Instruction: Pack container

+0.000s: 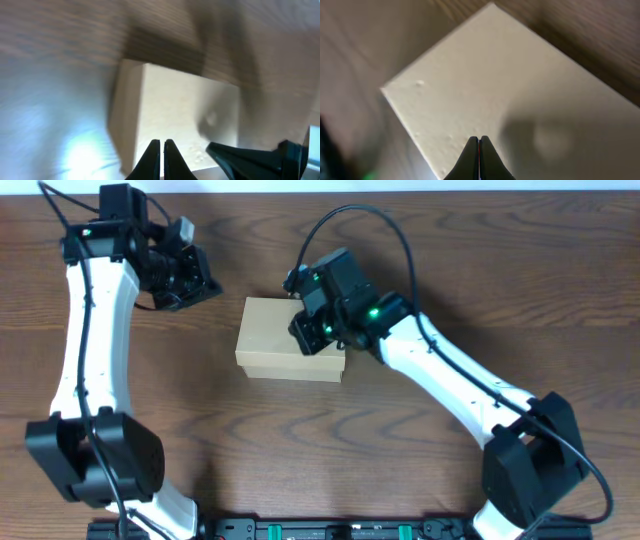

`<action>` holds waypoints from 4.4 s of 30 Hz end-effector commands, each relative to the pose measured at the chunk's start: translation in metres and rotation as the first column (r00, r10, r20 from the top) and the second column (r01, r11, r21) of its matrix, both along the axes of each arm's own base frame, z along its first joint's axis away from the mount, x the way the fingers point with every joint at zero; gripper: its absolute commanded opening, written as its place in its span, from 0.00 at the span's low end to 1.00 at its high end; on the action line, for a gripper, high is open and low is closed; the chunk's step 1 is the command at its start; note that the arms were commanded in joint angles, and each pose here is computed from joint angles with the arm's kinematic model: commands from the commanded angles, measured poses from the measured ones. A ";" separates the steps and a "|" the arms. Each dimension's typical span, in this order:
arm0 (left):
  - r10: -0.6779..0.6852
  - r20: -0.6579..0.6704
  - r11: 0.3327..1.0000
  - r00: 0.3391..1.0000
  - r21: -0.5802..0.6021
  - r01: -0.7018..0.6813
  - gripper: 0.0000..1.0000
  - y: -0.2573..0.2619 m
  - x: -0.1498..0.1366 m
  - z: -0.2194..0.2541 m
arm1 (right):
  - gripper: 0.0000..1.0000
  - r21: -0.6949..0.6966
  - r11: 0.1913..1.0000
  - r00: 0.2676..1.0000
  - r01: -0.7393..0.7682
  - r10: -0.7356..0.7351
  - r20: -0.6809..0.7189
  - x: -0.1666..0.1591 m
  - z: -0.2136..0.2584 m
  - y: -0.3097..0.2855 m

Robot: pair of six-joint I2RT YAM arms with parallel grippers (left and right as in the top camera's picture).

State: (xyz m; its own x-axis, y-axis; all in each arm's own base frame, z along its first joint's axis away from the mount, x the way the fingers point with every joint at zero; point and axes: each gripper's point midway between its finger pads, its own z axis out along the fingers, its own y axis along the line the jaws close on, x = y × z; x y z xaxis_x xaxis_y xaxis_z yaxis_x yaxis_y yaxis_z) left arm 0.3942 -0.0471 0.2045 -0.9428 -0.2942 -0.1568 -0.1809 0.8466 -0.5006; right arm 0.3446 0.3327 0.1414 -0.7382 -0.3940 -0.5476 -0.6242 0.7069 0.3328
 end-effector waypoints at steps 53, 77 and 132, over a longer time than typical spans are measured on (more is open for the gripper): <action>0.066 -0.005 0.972 0.998 0.227 -0.063 0.95 0.033 -0.084 0.041 | 0.99 -0.115 0.993 0.973 0.009 0.017 0.230 -0.044 0.102 -0.103; -0.034 0.581 0.999 0.813 0.014 0.031 0.95 -0.026 -0.209 -0.007 | 0.99 0.102 0.983 0.854 0.155 -0.185 0.486 -0.167 0.094 -0.217; -0.277 0.593 0.806 0.756 0.571 -0.153 0.95 0.053 -0.206 -0.128 | 0.99 0.039 0.986 0.905 0.162 -0.164 0.393 -0.182 0.069 -0.223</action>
